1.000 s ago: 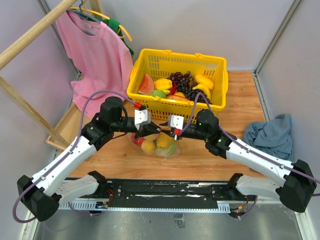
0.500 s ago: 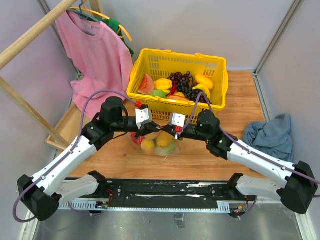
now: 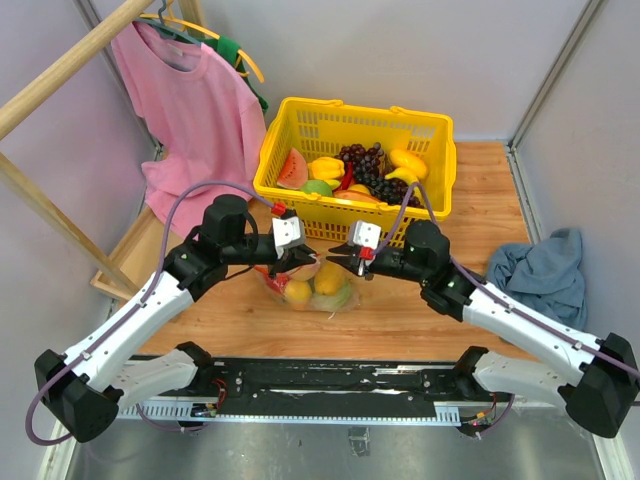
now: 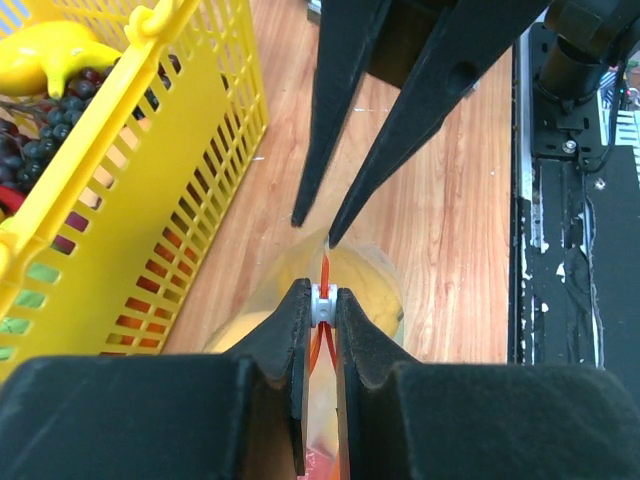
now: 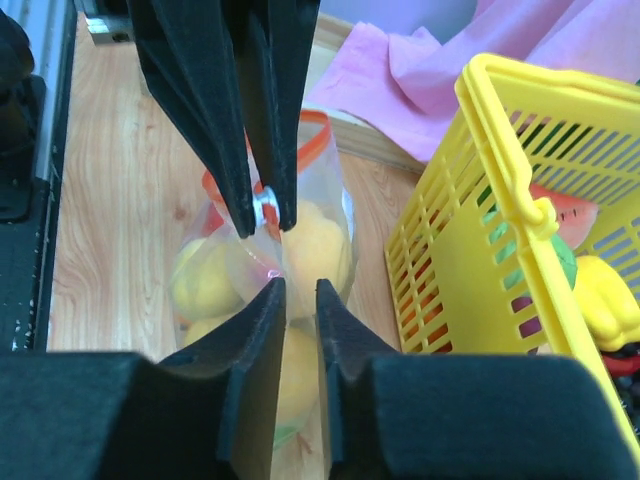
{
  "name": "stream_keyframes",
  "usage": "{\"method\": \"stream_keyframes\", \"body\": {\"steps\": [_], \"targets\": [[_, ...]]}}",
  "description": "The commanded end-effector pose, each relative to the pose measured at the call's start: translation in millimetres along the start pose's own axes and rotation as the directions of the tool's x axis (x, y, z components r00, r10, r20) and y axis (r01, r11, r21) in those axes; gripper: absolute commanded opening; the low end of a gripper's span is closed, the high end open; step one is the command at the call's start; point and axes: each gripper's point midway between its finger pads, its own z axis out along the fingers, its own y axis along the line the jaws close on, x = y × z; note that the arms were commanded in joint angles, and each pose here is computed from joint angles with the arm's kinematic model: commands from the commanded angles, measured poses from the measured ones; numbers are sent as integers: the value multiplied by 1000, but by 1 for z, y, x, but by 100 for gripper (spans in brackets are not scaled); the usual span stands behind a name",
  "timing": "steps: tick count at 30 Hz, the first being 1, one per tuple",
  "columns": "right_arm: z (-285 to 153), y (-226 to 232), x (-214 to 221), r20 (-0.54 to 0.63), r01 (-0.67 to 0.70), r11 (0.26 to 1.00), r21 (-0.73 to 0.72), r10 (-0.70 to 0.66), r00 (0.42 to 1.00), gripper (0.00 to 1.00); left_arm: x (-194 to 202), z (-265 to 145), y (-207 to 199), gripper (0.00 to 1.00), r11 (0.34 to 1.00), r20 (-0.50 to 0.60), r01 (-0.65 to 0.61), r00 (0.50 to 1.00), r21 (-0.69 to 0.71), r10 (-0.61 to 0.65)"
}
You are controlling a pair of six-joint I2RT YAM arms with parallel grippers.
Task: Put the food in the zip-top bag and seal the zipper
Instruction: Zip the zipper food storage bag at the center of the board.
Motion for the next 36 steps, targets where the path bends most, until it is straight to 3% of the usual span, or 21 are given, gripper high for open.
{"method": "stream_keyframes", "body": {"steps": [1,8,20,21,22,36], "targets": [[-11,-3,-41,91,69,997,-32,-66,994,23,-10,-5,-8,0,999,25,-16,1000,29,16],[-3,7,-47,110,92,988,-123,-78,991,31,-14,-3,-14,0,997,48,-18,999,70,14],[9,18,-37,81,74,972,-222,-58,995,31,-17,-2,-19,0,995,67,-14,998,101,7],[9,17,-36,79,82,972,-221,-66,995,7,-17,-2,-19,0,995,68,-14,998,101,7],[9,16,-36,74,80,973,-216,-66,995,2,-17,-2,-19,0,995,68,-14,998,101,7],[-11,-21,-31,42,35,997,74,-38,998,1,-14,-7,-14,3,999,61,-25,998,44,23]]}}
